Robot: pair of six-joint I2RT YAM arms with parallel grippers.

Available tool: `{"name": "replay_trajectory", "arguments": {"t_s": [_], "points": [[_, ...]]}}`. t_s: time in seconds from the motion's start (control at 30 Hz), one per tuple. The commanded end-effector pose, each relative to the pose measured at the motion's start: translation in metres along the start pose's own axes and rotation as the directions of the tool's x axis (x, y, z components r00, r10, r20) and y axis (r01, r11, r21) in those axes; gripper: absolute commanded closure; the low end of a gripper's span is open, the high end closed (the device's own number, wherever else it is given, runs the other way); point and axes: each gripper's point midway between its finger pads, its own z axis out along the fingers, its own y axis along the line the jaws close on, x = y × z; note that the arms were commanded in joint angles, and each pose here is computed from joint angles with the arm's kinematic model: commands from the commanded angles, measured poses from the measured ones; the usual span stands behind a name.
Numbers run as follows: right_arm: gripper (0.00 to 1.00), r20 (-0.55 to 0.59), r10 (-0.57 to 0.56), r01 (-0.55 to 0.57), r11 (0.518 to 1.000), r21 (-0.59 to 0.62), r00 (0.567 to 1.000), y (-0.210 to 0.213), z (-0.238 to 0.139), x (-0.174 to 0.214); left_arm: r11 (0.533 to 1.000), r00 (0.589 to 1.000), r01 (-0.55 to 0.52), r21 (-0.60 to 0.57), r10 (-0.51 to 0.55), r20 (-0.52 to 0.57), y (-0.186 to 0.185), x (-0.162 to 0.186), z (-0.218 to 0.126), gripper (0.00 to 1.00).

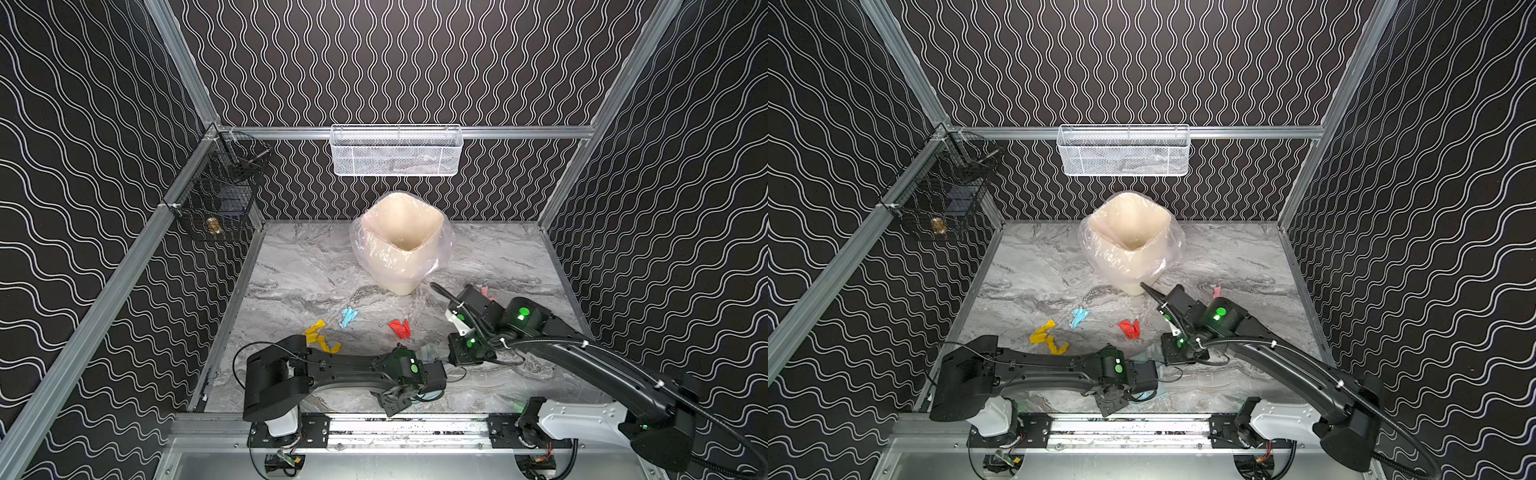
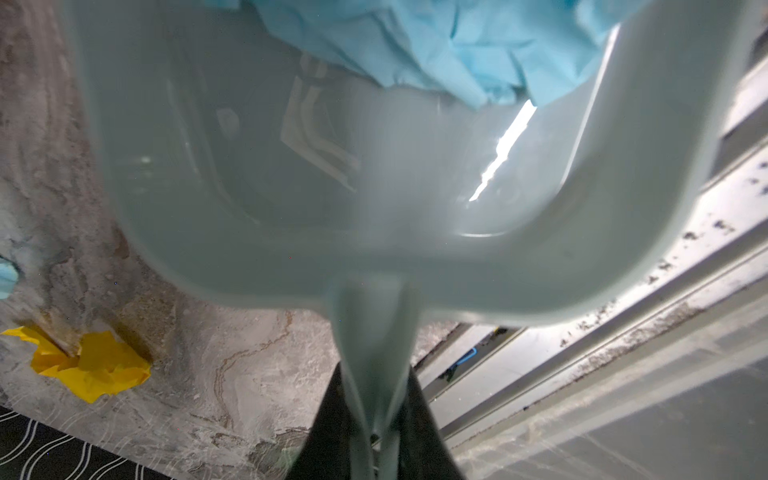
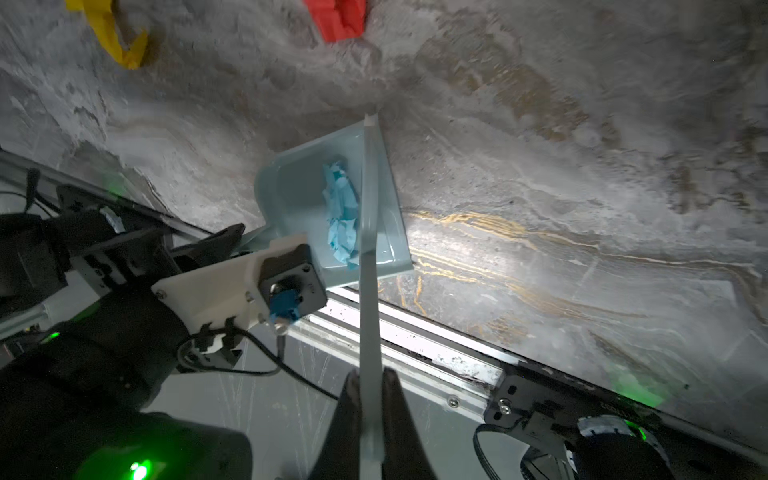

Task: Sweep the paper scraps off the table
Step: 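Sweep the blue scrap into the dustpan with the right-held brush, then lift the dustpan toward the bin with the left gripper while the right raises the brush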

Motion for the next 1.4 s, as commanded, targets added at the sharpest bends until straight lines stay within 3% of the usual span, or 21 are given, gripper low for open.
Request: {"name": "replay_trajectory", "arguments": {"t_s": [0.0, 0.4, 0.77, 1.17, 1.37], "points": [[1.0, 0.036, 0.02, -0.021, 0.999, 0.026, 0.999, -0.016, -0.012, -0.004, 0.999, 0.998, 0.038, -0.032, -0.036, 0.043, 0.007, -0.006, -0.003, 1.0], [1.0, 0.199, 0.102, -0.107, 0.994, 0.018, 0.975, -0.053, -0.055, -0.048, 0.987, 0.968, 0.148, -0.067, -0.131, 0.212, 0.029, -0.018, -0.038, 1.0], [1.0, 0.277, 0.193, -0.177, 0.981, -0.082, 0.941, -0.065, -0.067, -0.075, 0.943, 0.903, 0.323, -0.076, -0.283, 0.324, 0.072, -0.004, -0.117, 1.0], [1.0, 0.285, 0.22, -0.187, 0.973, -0.137, 0.933, -0.064, -0.065, -0.088, 0.821, 0.772, 0.57, -0.038, -0.519, 0.367, 0.148, 0.021, -0.195, 1.0], [1.0, 0.285, 0.215, -0.182, 0.974, -0.138, 0.934, -0.067, -0.066, -0.094, 0.773, 0.741, 0.631, -0.059, -0.578, 0.342, 0.191, 0.034, -0.213, 1.0]]}}
